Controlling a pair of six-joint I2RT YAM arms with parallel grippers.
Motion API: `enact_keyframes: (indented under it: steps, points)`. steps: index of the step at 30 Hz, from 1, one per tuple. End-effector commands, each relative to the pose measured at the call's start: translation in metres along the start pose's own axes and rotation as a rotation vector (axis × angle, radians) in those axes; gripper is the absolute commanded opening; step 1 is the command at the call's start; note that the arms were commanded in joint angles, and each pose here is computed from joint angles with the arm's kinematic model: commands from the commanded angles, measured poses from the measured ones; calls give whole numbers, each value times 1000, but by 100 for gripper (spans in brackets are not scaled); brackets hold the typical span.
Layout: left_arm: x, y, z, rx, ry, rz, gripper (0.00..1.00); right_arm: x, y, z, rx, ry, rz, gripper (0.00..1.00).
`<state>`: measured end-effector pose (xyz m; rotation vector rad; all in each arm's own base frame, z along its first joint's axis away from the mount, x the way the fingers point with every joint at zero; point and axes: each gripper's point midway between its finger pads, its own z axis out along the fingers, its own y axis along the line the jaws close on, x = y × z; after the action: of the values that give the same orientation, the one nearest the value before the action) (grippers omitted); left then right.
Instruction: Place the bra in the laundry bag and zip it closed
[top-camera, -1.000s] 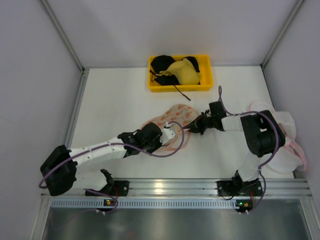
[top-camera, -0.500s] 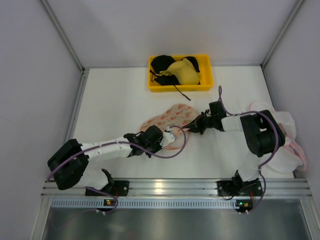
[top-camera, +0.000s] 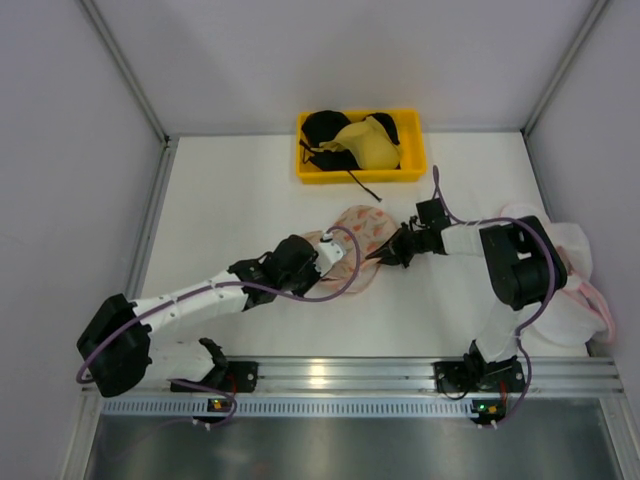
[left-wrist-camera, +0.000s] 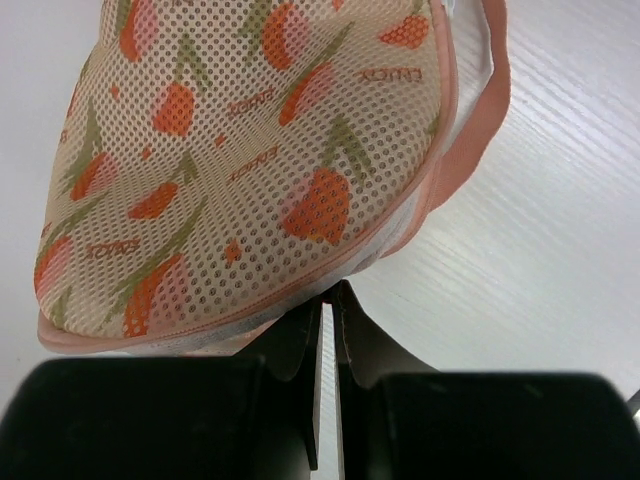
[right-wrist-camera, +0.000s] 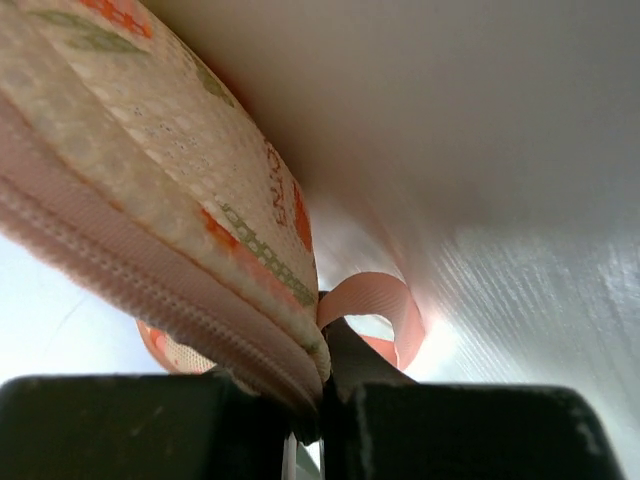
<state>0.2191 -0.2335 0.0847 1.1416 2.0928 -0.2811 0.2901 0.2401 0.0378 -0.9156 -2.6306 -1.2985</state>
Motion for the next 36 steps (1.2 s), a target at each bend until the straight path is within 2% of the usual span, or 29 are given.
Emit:
enact_keyframes:
  steps: [1, 5, 12, 14, 18, 22, 24, 29, 36]
  points:
    - [-38, 1, -8, 24, -109, -16, 0, 1, -9, 1, 61, 6, -23, 0]
    - [-33, -16, -12, 136, -73, 11, 0, -2, -5, 1, 53, 0, -37, 0]
    - [-17, -27, -13, 210, 6, 32, 0, -7, 6, 0, 49, -14, -103, 0]
    - [-13, -24, -10, 187, 25, 24, 0, -4, 7, 0, 39, -3, -96, 0]
    - [-17, 5, 6, 19, 16, 14, 0, 4, 4, 1, 17, 17, -79, 0]
    - [-39, 24, 21, -88, -88, 46, 0, 11, -4, 5, 17, 43, -54, 0]
    - [-54, 29, 24, -109, -152, 59, 0, 13, -4, 5, 18, 48, -57, 0]
    - [-63, 25, 33, -83, -207, 85, 0, 13, 0, 6, 13, 48, -61, 0]
    - [-20, 16, 58, -43, -73, 163, 0, 11, 2, 6, 9, 46, -62, 0]
